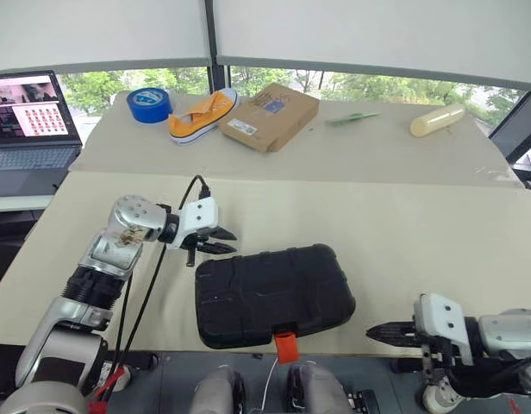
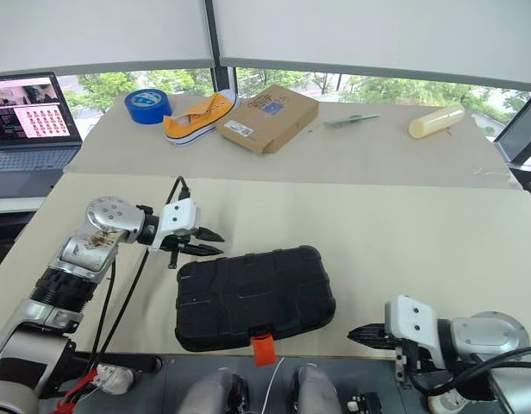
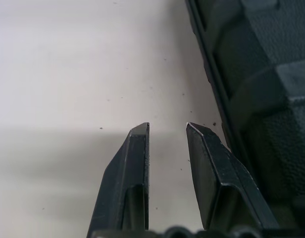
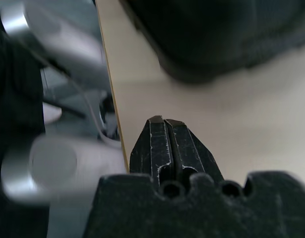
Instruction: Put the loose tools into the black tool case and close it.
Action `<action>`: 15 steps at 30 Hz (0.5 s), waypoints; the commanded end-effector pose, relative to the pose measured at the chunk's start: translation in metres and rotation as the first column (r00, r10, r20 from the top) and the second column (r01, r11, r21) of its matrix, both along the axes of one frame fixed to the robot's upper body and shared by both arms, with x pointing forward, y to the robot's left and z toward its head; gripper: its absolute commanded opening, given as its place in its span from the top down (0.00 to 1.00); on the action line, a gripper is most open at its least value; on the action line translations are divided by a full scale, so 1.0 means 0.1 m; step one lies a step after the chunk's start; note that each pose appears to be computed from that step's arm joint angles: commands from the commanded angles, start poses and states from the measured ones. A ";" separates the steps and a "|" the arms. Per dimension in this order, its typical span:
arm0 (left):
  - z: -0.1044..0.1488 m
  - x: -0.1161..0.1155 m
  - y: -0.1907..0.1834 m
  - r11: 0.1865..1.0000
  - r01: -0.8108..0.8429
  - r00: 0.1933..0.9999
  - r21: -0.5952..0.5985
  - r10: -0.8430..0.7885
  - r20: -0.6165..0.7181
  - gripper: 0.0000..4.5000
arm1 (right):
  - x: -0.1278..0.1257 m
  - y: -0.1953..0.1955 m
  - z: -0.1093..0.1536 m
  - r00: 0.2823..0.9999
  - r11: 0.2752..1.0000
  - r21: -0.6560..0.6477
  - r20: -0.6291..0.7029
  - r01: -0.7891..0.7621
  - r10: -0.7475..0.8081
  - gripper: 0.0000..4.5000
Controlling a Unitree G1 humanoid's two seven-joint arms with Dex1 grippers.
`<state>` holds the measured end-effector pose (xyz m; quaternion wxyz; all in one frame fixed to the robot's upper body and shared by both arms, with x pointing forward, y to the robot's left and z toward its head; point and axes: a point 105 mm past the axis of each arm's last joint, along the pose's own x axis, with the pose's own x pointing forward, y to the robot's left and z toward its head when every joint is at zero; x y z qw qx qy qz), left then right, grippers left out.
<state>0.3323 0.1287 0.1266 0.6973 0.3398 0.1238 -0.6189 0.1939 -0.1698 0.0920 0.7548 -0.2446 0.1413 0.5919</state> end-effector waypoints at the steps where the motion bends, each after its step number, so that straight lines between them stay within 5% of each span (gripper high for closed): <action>1: 0.06 -0.02 -0.08 0.999 0.048 0.998 0.016 -0.048 0.047 0.71 | 0.11 0.16 0.10 0.999 0.998 0.062 0.036 -0.003 0.000 1.00; 10: 0.15 -0.09 -0.32 0.994 0.057 0.998 -0.098 -0.057 0.007 0.71 | 0.99 -0.03 0.32 0.898 0.934 0.139 0.258 0.330 -0.356 1.00; 15: 0.30 -0.10 -0.26 0.992 0.034 0.999 -0.118 -0.031 0.027 0.71 | 0.99 -0.15 0.35 0.899 0.933 0.117 0.250 0.340 -0.359 1.00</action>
